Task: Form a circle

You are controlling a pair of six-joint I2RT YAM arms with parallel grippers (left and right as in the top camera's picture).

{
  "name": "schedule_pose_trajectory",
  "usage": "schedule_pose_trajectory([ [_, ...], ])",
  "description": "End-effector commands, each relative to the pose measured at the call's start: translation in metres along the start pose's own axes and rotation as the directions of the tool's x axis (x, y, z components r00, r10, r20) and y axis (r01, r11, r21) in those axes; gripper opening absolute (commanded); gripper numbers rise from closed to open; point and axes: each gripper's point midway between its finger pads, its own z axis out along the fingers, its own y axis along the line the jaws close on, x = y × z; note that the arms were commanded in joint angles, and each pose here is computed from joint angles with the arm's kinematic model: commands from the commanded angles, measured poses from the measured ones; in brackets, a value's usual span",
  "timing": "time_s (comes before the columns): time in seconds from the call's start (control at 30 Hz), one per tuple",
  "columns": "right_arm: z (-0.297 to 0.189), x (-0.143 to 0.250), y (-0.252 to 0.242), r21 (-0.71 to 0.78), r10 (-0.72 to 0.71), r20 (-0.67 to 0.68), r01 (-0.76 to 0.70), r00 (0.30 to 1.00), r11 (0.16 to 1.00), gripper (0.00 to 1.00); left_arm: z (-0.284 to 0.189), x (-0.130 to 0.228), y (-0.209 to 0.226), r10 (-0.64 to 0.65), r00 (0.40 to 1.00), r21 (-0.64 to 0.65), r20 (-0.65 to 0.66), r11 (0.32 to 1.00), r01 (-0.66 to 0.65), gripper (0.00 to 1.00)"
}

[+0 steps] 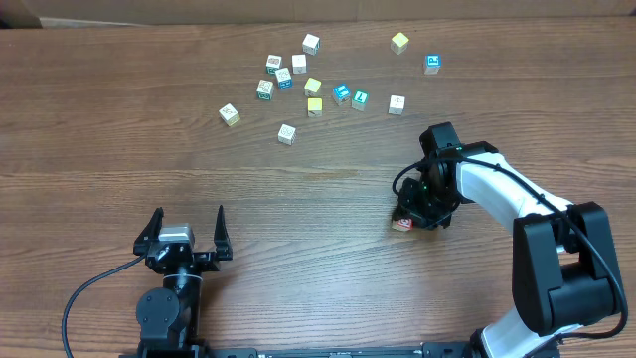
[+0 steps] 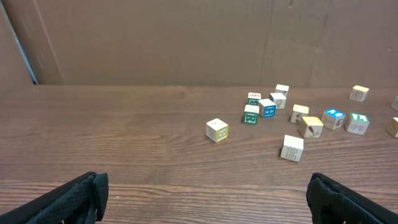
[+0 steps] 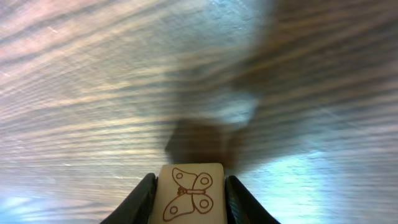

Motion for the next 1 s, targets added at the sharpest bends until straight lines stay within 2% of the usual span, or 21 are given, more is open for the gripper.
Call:
schedule_pose_trajectory([
  [0.0, 0.003, 0.004, 0.009, -0.045, 0.097, -0.029, -0.098, 0.995, 0.994, 0.27, 0.0, -0.001, -0.003, 0.018, 1.0, 0.012, 0.01, 1.0, -0.018, 0.99],
  [0.13, 0.009, 0.008, 0.024, -0.052, 0.085, -0.014, -0.086, 0.996, 0.995, 0.24, 0.0, -0.001, -0.003, 0.018, 1.0, 0.012, 0.01, 1.0, -0.018, 1.0],
  [0.27, 0.017, 0.009, 0.032, 0.018, 0.078, 0.061, -0.079, 0.995, 0.997, 0.24, 0.0, -0.001, -0.003, 0.018, 1.0, 0.012, 0.01, 1.0, -0.018, 0.99],
  [0.67, 0.011, 0.006, 0.044, 0.068, -0.062, 0.107, 0.055, 0.992, 0.996, 0.25, 0.0, -0.001, -0.003, 0.018, 1.0, 0.012, 0.01, 1.0, -0.018, 1.0],
  [0.97, 0.011, 0.004, 0.047, 0.061, -0.083, 0.111, 0.077, 0.99, 0.995, 0.42, 0.0, -0.001, -0.003, 0.018, 1.0, 0.012, 0.01, 1.0, -0.018, 0.99],
])
